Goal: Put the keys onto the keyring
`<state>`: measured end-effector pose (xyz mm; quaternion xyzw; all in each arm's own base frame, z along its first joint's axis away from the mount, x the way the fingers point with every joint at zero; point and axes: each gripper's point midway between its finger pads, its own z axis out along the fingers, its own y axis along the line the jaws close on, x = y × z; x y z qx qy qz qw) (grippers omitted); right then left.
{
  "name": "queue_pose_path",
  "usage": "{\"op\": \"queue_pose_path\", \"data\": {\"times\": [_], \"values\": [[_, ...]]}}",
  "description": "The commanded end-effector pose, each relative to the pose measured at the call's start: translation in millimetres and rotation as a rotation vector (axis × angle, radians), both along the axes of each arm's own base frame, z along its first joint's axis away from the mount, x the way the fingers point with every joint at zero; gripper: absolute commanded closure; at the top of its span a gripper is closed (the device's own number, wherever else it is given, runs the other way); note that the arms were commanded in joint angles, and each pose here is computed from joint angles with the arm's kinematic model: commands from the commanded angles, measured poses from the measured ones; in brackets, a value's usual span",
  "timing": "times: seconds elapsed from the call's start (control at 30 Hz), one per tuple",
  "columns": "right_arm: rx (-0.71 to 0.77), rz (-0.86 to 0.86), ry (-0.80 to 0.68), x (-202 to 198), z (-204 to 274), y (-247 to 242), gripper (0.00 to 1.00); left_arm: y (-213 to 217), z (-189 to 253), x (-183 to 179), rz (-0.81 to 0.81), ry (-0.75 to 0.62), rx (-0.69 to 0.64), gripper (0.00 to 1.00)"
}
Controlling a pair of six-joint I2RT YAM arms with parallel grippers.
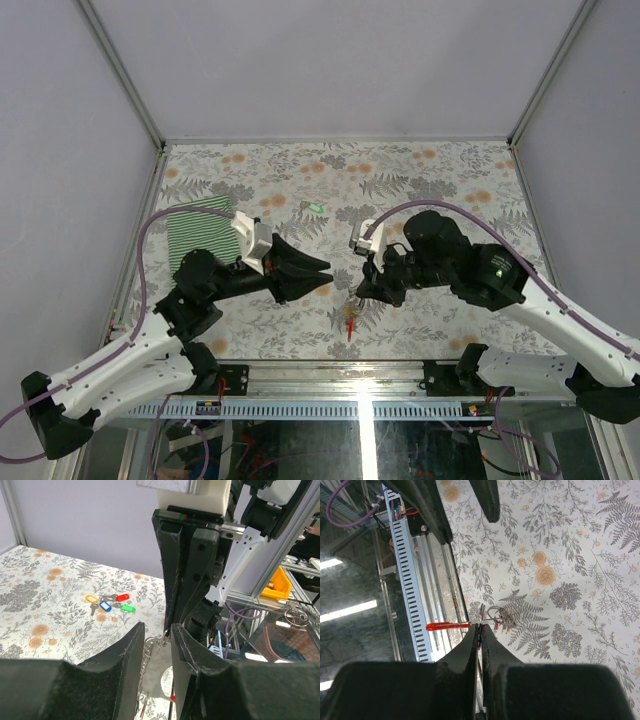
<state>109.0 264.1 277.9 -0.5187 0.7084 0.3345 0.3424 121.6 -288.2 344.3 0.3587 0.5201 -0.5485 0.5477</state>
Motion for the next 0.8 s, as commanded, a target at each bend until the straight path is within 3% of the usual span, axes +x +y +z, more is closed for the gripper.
{"op": "queue_pose_path", "data": {"times": [0.0,0.43,0.77], "values": [[0.034,0.035,-0.032,-4,28,1,1.00,1,6,6,0.033,-0.033,-0.006,0.70],[0.040,0.219,-0.005,-23,47,14,1.00,-6,3,-8,-0.068,-0.073,0.029,0.63],[-0.101,0.250,0.056,-20,37,12,1.00,-8,7,-15,-0.121,-0.096,0.031,0.56]]}}
